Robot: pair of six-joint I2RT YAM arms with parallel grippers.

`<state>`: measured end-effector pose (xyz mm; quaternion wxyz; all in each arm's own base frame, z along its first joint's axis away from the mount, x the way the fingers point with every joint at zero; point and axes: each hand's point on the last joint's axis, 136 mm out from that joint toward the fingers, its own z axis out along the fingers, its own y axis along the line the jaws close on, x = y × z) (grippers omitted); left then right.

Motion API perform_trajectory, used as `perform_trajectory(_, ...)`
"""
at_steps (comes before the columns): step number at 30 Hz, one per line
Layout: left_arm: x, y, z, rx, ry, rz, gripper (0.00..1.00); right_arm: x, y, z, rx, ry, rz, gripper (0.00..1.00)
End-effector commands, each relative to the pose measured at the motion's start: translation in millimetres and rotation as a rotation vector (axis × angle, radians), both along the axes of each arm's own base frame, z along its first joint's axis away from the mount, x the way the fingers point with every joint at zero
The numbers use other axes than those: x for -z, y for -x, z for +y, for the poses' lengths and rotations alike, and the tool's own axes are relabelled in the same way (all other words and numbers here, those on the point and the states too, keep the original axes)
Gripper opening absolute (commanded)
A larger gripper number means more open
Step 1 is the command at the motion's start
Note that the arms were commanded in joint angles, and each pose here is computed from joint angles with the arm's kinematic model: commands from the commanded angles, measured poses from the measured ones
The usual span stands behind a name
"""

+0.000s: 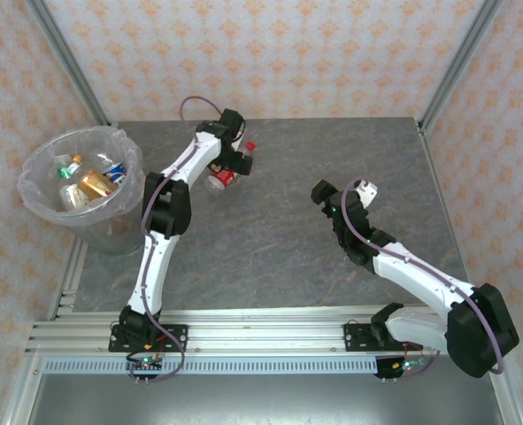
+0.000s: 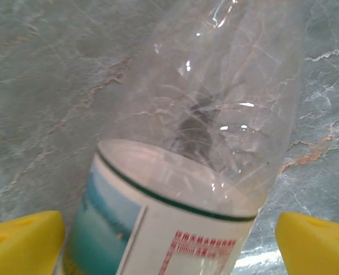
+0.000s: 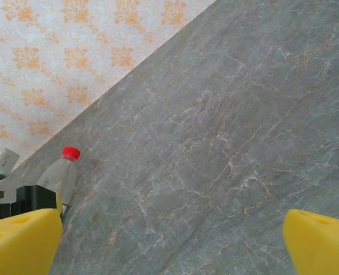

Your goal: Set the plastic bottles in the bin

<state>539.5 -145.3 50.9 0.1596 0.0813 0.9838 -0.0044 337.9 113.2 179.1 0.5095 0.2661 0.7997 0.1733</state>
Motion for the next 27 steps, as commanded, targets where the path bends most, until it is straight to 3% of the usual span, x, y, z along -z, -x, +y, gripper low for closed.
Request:
perform_trajectory(1,5,1,0,0.04,0.004,0.025,0.92,-7,2,-11,0.037,0.032,-0.011,0.99)
perform_trajectory(15,24,1,4,0.044,-0.038,0.054,0.72,-1,6,-12,0.032,0.024,0.008,0.99)
perform_trajectory(27,-10,0,2,0.011,-0.013,0.0,0.59,-11,7,-17,0.04,0.061,-0.012,0.99)
